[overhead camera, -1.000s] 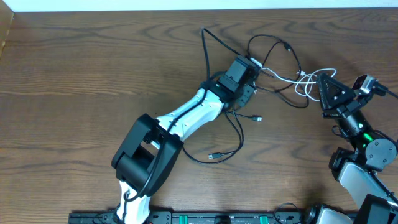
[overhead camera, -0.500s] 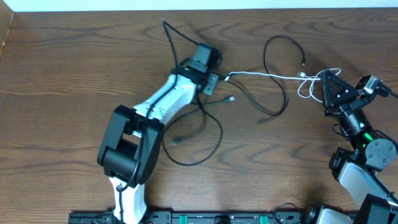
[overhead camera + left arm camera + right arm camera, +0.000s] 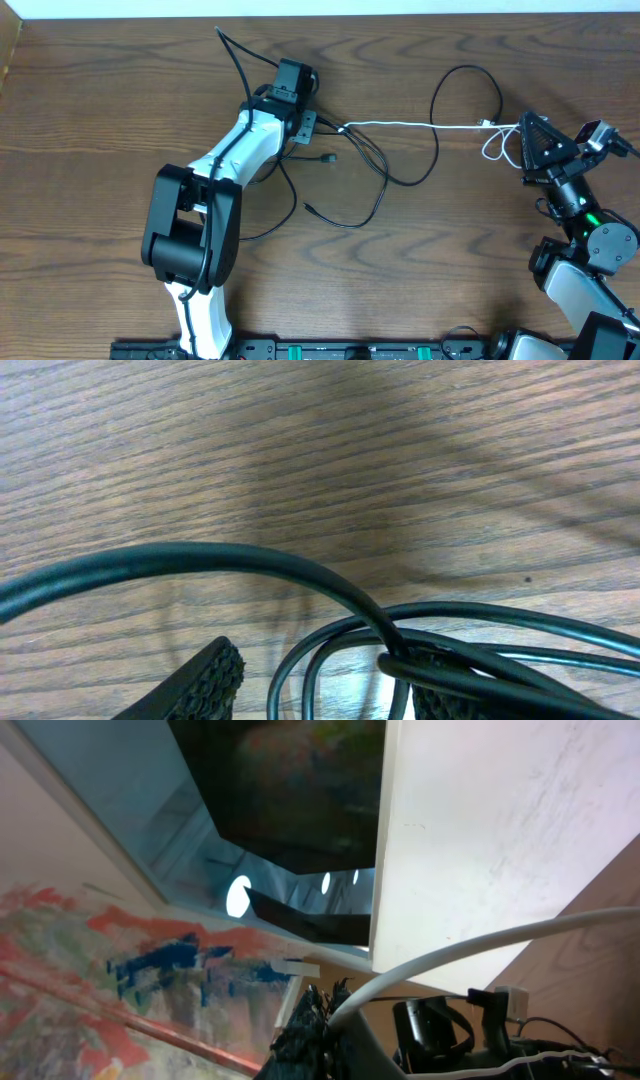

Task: Untangle cables
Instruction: 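Grasp the white cable with the right gripper and pull it rightward, then carry the white cable off the table to the right with the right gripper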

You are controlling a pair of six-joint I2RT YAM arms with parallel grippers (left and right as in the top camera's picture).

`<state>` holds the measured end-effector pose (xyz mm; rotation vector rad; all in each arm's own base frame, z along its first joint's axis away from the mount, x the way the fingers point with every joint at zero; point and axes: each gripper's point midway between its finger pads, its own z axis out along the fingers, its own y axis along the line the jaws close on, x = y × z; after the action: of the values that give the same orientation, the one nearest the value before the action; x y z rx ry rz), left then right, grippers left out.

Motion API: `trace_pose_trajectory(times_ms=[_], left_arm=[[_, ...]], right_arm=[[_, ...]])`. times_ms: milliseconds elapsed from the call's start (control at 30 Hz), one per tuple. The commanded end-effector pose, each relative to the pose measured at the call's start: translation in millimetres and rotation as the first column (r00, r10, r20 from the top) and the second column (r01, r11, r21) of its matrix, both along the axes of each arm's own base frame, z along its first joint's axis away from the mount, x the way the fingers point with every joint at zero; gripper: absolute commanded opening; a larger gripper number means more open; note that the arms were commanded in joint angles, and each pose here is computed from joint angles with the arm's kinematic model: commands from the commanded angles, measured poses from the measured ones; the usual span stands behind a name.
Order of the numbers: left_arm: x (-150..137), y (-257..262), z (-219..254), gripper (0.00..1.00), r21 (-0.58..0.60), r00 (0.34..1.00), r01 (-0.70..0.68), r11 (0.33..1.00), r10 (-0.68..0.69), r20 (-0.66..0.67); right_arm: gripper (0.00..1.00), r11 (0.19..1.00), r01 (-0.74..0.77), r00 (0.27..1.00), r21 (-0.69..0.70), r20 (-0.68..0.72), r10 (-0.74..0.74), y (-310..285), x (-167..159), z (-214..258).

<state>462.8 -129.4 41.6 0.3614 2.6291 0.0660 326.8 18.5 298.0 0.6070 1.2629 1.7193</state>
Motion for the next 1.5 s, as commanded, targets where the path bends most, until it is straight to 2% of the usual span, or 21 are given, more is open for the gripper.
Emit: trace_pose_trajectory(times_ms=[0, 167, 300, 533, 767, 900, 967, 1133, 1267, 1367, 1467], left_arm=[[6.9, 17.2, 13.2, 0.49, 0.019, 0.999, -0.040, 0.999, 0.040, 0.030], [10.5, 40.8, 13.1, 0.40, 0.036, 0.995, -0.098, 0.995, 0.097, 0.031], [12.6, 65.3, 12.8, 0.40, 0.051, 0.987, -0.161, 0.986, 0.159, 0.031], [10.1, 76.9, 10.7, 0.40, 0.052, 0.982, -0.191, 0.980, 0.190, 0.013], [8.1, 61.6, 8.6, 0.40, -0.019, 0.988, -0.153, 0.988, 0.153, -0.014], [6.5, 49.2, 7.7, 0.40, -0.080, 0.992, -0.121, 0.989, 0.119, -0.033], [5.5, 45.7, 7.5, 0.36, -0.099, 0.993, -0.115, 0.988, 0.112, -0.041], [5.1, 43.1, 7.4, 0.34, -0.106, 0.993, -0.110, 0.988, 0.106, -0.043], [4.9, 42.6, 7.4, 0.33, -0.109, 0.994, -0.109, 0.988, 0.105, -0.044], [4.9, 42.6, 7.4, 0.33, -0.109, 0.994, -0.109, 0.988, 0.105, -0.044], [4.9, 42.6, 7.4, 0.33, -0.109, 0.994, -0.109, 0.988, 0.105, -0.044]], right_arm=[[0.01, 0.998, 0.062, 0.997, -0.018, 0.047, -0.061, -8.0, 1.8, 7.8], [0.01, 0.998, 0.066, 0.997, -0.025, 0.035, -0.065, -8.7, 3.6, 4.3], [0.01, 0.997, 0.078, 0.996, -0.025, 0.033, -0.078, -12.9, 3.8, 3.8], [0.01, 0.990, 0.128, 0.992, -0.052, 0.005, -0.128, -26.0, 8.7, -5.8], [0.01, 0.972, 0.188, 0.976, -0.139, -0.086, -0.201, -38.6, 24.5, -35.9], [0.02, 0.941, 0.222, 0.961, -0.255, -0.106, -0.255, -52.6, 39.4, -43.8], [0.02, 0.924, 0.219, 0.957, -0.314, -0.114, -0.266, -56.4, 46.4, -45.8], [0.02, 0.863, 0.190, 0.949, -0.467, -0.137, -0.283, -63.1, 63.8, -46.8], [0.02, 0.779, 0.162, 0.929, -0.606, -0.172, -0.327, -73.8, 74.6, -49.3], [0.02, 0.680, 0.149, 0.881, -0.718, -0.216, -0.421, -92.3, 77.3, -58.0], [0.01, 0.540, 0.117, 0.806, -0.834, -0.238, -0.543, -118.3, 72.9, -64.5]])
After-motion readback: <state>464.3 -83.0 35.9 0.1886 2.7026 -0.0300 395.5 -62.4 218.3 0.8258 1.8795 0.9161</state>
